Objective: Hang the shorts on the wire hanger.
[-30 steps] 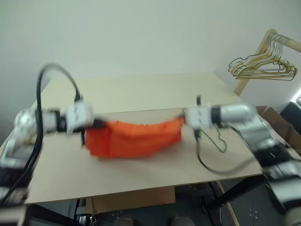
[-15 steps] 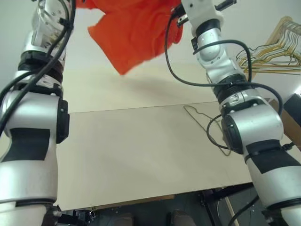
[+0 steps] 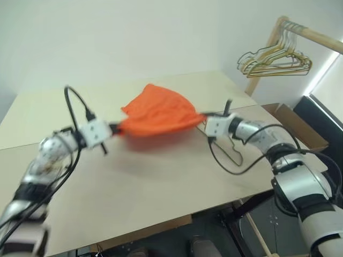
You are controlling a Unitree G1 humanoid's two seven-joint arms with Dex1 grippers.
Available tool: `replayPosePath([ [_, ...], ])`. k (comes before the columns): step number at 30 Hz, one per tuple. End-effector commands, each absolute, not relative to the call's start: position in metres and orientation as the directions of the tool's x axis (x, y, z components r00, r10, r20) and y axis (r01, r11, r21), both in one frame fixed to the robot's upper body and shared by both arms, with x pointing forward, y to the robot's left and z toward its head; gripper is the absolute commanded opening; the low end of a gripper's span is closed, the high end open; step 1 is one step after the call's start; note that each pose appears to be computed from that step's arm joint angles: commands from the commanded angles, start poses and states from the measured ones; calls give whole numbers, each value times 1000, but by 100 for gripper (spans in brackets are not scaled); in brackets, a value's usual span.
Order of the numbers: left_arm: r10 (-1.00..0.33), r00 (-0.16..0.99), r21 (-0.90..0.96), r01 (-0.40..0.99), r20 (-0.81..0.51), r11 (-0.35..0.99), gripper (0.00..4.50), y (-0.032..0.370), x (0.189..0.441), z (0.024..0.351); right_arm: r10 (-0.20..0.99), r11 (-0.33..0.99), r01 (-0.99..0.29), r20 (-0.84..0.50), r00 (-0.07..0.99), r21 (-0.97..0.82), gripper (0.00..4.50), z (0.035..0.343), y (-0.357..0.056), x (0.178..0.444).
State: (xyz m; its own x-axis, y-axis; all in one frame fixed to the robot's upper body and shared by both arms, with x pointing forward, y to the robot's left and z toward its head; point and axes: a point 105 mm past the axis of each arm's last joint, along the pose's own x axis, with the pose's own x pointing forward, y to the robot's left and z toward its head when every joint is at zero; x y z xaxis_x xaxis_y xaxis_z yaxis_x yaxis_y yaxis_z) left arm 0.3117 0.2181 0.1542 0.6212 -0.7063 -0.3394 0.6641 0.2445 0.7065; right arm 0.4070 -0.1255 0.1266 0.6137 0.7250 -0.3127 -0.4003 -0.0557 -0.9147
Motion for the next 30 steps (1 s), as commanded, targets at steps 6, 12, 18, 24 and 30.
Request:
replayPosePath([
  [6,-624,326,461,885,-710,-63,0,225,227,150,744,-320,-446,-513,429,-836,2,102,-123,375],
  [12,-632,184,316,943,-753,-101,0,200,182,134,706,-430,-437,-596,382,-790,2,86,-138,359],
  [18,-618,175,295,950,-767,-97,0,194,174,122,688,-457,-444,-622,373,-771,2,79,-155,342],
  [24,-624,140,268,957,-769,-116,22,193,169,118,672,-471,-451,-640,373,-758,32,78,-169,325],
  [30,-627,75,218,963,-776,-155,190,197,160,121,671,-481,-490,-665,328,-727,223,78,-176,300],
])
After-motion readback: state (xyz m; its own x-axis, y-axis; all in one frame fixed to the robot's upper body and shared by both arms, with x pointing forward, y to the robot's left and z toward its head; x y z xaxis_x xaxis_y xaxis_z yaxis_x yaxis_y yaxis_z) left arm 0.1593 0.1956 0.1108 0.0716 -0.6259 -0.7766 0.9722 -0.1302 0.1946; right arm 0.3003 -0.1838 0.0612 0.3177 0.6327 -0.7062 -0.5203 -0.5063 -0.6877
